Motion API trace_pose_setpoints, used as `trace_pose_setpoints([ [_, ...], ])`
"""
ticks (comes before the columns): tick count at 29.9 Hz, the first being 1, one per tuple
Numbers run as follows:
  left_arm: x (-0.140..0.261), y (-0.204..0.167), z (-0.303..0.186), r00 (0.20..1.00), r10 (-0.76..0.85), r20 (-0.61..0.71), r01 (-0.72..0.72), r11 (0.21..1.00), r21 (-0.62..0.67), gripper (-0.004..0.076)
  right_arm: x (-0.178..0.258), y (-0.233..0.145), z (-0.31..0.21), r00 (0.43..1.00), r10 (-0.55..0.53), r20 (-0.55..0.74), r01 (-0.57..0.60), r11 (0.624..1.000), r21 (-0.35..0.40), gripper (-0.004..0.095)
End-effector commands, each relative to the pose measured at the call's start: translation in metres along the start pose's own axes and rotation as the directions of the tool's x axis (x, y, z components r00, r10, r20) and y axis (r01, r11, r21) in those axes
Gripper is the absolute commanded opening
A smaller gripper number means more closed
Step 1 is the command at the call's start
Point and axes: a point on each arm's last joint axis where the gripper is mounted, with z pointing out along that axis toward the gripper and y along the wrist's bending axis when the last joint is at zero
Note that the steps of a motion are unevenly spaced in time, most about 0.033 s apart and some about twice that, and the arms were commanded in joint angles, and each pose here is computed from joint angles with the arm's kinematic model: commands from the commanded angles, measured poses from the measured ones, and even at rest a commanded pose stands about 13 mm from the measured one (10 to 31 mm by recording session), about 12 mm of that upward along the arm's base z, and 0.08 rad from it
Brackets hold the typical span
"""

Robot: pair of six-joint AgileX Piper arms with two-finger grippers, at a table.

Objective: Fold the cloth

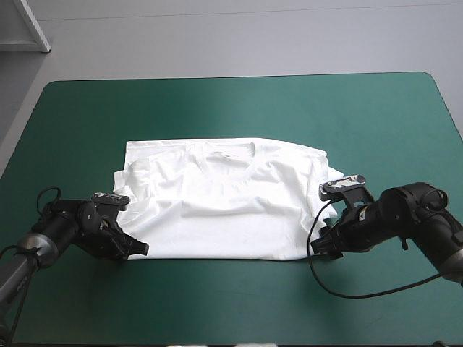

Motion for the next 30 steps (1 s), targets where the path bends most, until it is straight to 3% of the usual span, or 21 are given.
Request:
trace_pose_setpoints([
  [1, -0.005, 0.002, -0.005, 0.998, 0.038, 0.045, -0.037, 0.999, -0.030, 0.0021, -0.007, 0.002, -0.007, 0.997, -0.014, 0.071, 0.014, 1.000, -0.007, 0.0626],
  [19, -0.005, 0.002, -0.005, 0.998, 0.054, 0.036, -0.053, 0.998, -0.031, 0.0021, -0.030, -0.008, 0.076, 0.981, 0.054, -0.187, -0.060, 0.998, -0.027, 0.0612],
  [22, -0.005, 0.002, -0.005, 0.998, 0.055, 0.036, -0.054, 0.998, -0.033, 0.0021, -0.031, -0.009, 0.084, 0.976, 0.056, -0.210, -0.064, 0.998, -0.030, 0.0502],
  [29, -0.007, 0.003, -0.005, 0.997, 0.056, 0.061, -0.054, 0.998, -0.037, 0.0021, -0.034, -0.009, 0.084, 0.985, 0.034, -0.168, -0.040, 0.999, -0.034, 0.0003],
  [30, -0.007, 0.003, -0.005, 0.997, 0.057, 0.061, -0.055, 0.998, -0.039, 0.0021, -0.034, -0.009, 0.084, 0.985, 0.034, -0.168, -0.040, 0.999, -0.034, -0.0010],
])
